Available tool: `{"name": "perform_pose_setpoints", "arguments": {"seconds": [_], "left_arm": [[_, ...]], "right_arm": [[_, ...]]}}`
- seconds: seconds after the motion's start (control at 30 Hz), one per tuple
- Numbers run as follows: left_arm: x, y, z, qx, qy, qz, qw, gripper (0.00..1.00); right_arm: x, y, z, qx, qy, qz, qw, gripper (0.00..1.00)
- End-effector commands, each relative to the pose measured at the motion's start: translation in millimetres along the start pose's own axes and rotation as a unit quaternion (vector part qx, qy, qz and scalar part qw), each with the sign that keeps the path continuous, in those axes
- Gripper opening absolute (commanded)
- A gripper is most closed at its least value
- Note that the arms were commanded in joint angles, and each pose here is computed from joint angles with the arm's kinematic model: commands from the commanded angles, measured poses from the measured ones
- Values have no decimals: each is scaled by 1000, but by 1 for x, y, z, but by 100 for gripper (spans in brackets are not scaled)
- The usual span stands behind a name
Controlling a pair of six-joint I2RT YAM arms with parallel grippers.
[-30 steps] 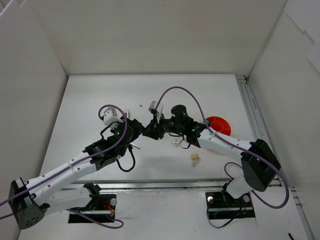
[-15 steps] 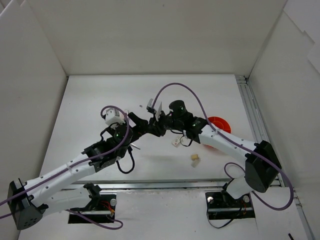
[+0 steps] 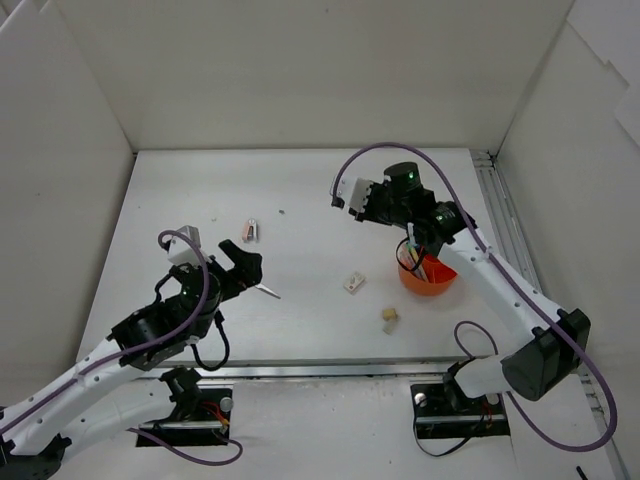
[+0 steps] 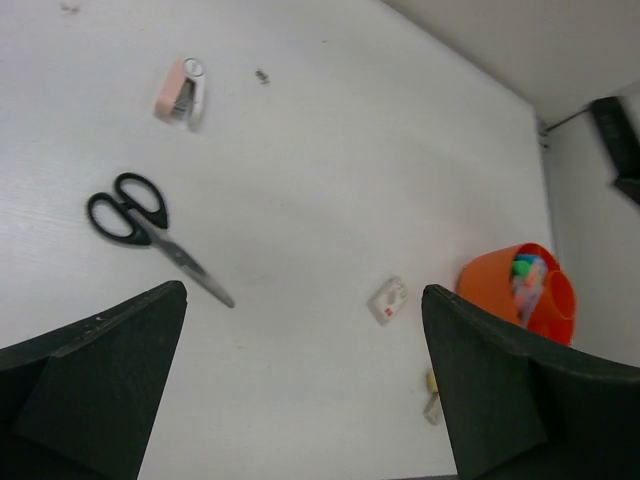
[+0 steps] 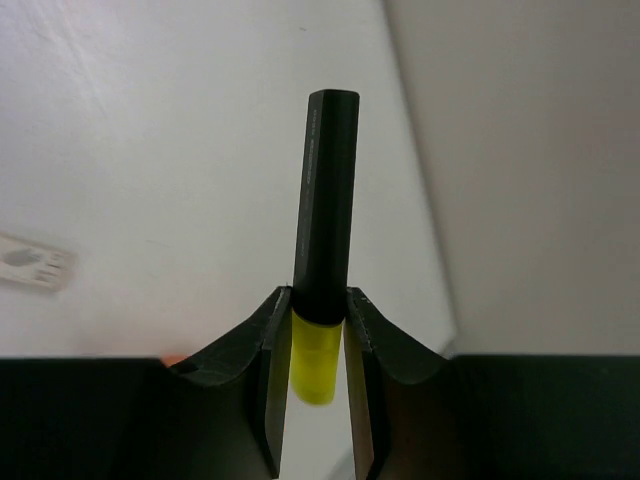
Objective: Sort the stationery into containers
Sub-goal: Pick up the pen from the center of the board, then place the pen in the storage box.
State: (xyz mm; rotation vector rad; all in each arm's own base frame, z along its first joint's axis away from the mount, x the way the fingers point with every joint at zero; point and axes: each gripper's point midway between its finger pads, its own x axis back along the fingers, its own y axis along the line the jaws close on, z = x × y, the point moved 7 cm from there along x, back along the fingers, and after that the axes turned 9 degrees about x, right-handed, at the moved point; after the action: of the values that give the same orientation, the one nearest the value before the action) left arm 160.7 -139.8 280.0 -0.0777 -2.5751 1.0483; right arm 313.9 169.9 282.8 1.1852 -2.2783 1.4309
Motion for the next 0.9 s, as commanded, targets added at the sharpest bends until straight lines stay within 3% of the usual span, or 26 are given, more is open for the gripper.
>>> {"name": "perform_pose_setpoints", "arguments": {"seconds": [0.0, 0.07, 0.17, 0.2, 0.3, 0.67, 0.87], "left_arm": [[-2, 21, -2, -38, -23, -82, 996, 99], [-3, 27, -2, -36, -31, -115, 992, 99], [-9, 25, -1, -54, -35, -127, 990, 99], [-10, 26, 0, -57, -36, -132, 989, 100], [-20, 24, 6, -64, -16, -132, 989, 100], [-77, 41, 2, -27, 82, -105, 991, 99], [-95, 45, 2, -23, 118, -92, 988, 100]], "right_arm": [[43, -53, 1, 143, 113, 66, 981, 0], [45, -55, 12, 180, 177, 39, 967, 0], [40, -64, 33, 248, 319, 27, 914, 0], [33, -65, 43, 269, 379, 18, 885, 0], [23, -66, 62, 301, 463, -11, 834, 0], [41, -80, 97, 372, 531, -110, 754, 0], [51, -61, 103, 391, 510, -204, 739, 0]]}}
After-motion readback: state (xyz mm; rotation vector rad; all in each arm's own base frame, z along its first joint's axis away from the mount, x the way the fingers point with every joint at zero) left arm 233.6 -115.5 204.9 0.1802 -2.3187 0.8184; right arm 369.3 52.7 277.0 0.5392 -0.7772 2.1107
